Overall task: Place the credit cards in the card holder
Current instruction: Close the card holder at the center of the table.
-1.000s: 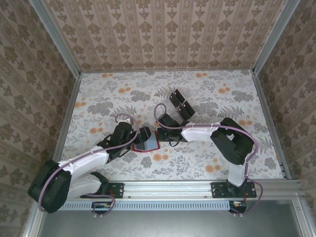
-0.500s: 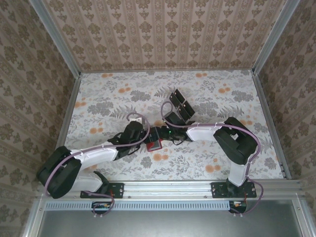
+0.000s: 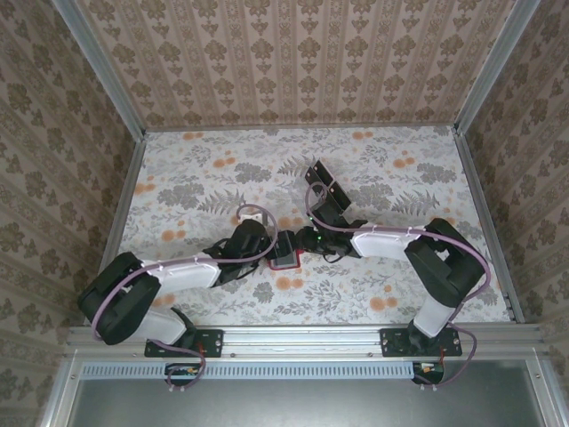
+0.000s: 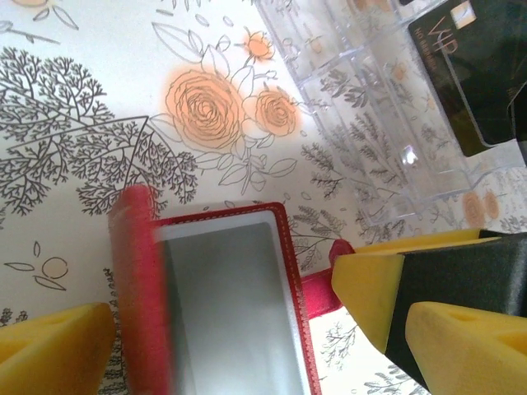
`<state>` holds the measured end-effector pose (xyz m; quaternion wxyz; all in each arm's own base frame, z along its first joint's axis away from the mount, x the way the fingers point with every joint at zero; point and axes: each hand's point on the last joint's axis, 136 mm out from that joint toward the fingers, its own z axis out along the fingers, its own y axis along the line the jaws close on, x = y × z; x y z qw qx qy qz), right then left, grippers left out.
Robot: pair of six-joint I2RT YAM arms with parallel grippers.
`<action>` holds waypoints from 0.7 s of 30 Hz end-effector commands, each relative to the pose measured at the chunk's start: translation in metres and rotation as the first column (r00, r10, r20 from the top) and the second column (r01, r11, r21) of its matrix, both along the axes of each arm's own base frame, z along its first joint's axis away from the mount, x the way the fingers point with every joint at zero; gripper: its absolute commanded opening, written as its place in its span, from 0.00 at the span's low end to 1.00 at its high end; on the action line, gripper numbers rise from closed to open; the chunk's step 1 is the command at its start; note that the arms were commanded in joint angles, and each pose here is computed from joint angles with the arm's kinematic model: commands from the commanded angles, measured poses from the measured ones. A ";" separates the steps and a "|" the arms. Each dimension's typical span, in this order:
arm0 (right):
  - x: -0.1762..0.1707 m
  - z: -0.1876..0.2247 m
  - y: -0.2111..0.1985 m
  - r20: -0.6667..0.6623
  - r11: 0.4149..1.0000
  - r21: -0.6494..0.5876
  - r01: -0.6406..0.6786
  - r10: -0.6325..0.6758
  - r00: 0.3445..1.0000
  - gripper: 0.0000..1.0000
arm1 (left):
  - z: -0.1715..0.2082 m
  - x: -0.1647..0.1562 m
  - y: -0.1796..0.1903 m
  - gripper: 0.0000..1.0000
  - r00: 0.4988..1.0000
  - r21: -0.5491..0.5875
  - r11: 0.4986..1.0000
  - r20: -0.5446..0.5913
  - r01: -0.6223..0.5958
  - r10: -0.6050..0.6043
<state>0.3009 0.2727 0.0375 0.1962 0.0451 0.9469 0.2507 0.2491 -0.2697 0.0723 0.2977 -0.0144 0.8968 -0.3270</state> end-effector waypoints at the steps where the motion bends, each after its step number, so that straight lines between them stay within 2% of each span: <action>1: -0.004 0.007 -0.011 -0.003 1.000 -0.002 0.021 -0.021 1.000 0.41 | 0.029 0.005 -0.009 1.00 0.999 -0.039 0.999 0.049 -0.002 0.004; 11: -0.009 0.026 -0.030 0.034 0.998 0.009 0.057 -0.057 0.998 0.46 | 0.050 0.003 -0.029 1.00 0.996 -0.066 0.997 0.080 0.042 -0.037; 17: -0.016 0.031 -0.034 0.039 0.997 0.033 0.067 -0.068 0.997 0.44 | 0.023 0.003 -0.035 1.00 0.998 -0.022 0.998 0.042 0.050 -0.049; 21: -0.021 0.033 -0.031 0.045 0.994 0.089 0.063 -0.067 0.997 0.36 | 0.001 0.002 -0.033 1.00 0.999 0.002 0.999 0.011 0.044 -0.044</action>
